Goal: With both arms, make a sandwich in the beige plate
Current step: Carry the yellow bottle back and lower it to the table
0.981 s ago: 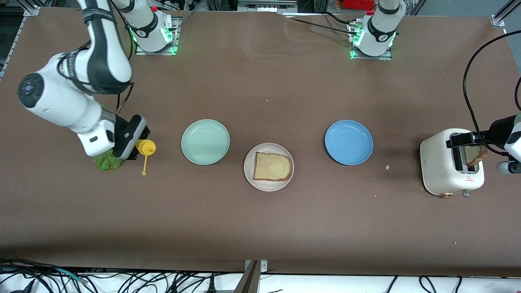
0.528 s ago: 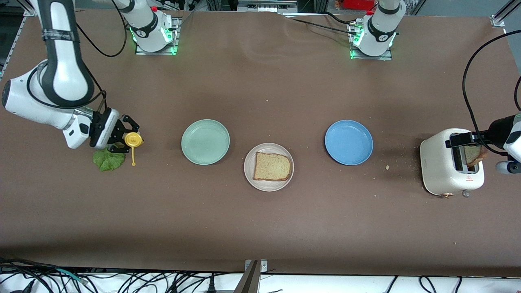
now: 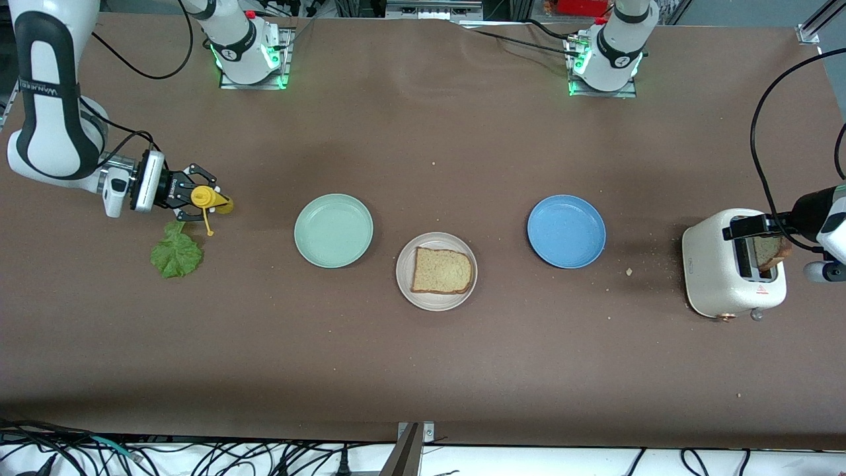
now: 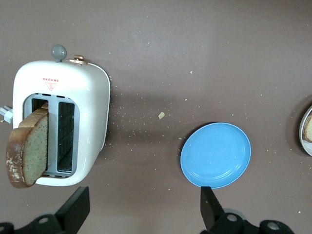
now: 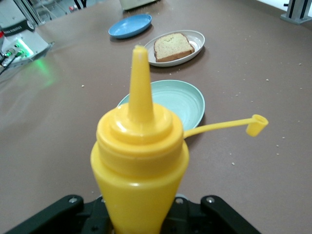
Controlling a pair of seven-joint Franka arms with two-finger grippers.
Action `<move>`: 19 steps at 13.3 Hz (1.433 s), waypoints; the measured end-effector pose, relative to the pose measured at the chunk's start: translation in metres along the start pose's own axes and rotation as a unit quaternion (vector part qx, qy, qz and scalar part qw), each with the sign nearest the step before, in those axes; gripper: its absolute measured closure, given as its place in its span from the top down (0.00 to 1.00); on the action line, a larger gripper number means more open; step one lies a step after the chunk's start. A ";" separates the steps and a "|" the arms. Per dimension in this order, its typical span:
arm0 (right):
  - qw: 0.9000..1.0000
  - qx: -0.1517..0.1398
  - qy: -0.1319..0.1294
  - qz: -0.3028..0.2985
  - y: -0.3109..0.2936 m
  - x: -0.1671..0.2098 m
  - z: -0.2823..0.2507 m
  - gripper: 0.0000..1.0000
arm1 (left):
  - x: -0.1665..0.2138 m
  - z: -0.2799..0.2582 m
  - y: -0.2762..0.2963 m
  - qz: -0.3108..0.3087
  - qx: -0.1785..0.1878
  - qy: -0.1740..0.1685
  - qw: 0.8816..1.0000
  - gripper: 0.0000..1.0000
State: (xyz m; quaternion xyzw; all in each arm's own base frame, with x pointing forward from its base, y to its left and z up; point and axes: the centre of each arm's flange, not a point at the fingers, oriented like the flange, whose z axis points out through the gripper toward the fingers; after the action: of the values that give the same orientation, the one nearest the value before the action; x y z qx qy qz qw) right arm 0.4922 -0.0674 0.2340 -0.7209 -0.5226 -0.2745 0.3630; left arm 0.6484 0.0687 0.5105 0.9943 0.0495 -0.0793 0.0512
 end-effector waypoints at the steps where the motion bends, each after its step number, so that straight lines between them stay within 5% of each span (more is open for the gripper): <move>1: 1.000 0.002 0.012 -0.006 0.001 -0.011 0.006 0.11 | 0.000 0.000 0.000 0.000 0.000 0.000 1.000 1.00; 4: 0.999 0.010 0.034 -0.018 0.001 -0.042 0.026 0.11 | 0.000 0.000 0.000 0.000 0.000 0.000 1.000 1.00; 11: 0.999 0.004 0.039 -0.033 0.002 -0.066 0.033 0.11 | 0.000 -0.001 0.003 0.002 0.000 0.000 1.000 1.00; 17: 0.999 0.002 0.040 -0.033 0.003 -0.067 0.033 0.71 | -0.001 -0.001 0.003 0.002 0.000 0.001 1.000 1.00; 19: 0.999 0.000 0.041 -0.031 0.003 -0.069 0.031 0.76 | -0.001 -0.002 0.004 0.003 0.000 0.001 1.000 1.00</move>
State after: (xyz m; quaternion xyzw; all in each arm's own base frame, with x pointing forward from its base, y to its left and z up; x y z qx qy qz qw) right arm 0.4745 -0.0808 0.1616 -0.6928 -0.5294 -0.3145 0.3754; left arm 0.6482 0.0651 0.5125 0.9945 0.0465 -0.0779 0.0516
